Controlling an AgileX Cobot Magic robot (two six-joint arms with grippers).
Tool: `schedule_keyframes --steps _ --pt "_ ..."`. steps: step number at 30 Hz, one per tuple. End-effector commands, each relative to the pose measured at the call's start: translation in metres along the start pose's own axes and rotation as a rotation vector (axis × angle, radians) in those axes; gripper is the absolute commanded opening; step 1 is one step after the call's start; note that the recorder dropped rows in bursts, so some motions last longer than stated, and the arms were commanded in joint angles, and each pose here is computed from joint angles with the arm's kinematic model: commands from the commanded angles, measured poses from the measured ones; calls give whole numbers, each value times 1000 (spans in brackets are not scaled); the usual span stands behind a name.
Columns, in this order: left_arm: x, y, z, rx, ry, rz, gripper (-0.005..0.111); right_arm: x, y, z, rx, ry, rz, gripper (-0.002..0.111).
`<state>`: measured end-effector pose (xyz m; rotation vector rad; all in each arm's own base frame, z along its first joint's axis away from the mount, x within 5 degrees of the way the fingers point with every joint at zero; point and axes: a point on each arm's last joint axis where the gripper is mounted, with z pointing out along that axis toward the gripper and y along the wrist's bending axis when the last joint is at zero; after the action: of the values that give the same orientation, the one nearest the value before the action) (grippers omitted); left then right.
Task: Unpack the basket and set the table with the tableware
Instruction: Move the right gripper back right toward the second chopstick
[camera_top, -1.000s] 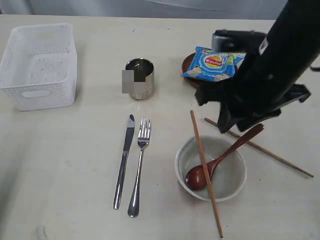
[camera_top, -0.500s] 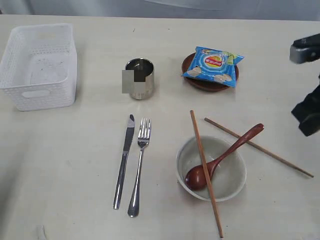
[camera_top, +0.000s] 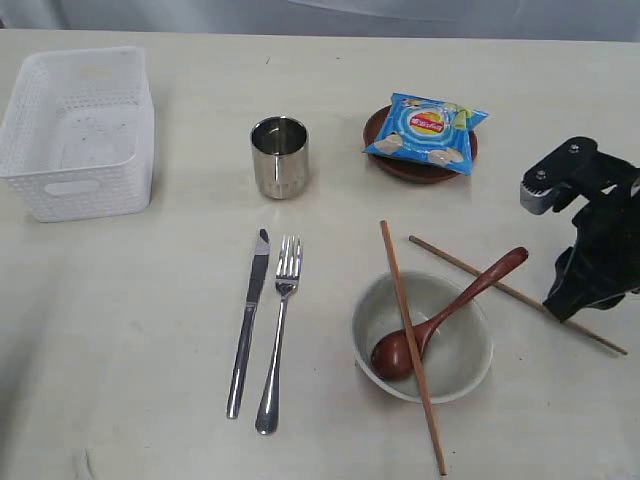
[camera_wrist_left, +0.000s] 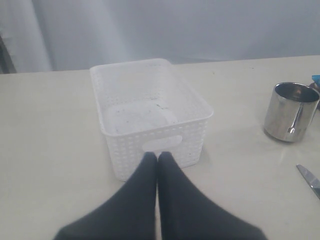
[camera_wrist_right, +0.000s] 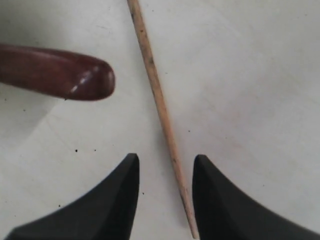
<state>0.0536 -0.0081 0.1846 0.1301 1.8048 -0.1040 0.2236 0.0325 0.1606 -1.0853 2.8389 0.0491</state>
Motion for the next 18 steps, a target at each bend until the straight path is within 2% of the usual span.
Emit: schedule_keyframes --steps 1,14,18 --pt "0 -1 0 11 -4 -6 0 -1 -1 12 -25 28 -47 35" --pt "0 -1 0 11 -4 -6 0 -6 -6 43 -43 58 -92 35" --pt "0 -1 0 11 -4 -6 0 -12 -11 44 12 -3 -92 35"
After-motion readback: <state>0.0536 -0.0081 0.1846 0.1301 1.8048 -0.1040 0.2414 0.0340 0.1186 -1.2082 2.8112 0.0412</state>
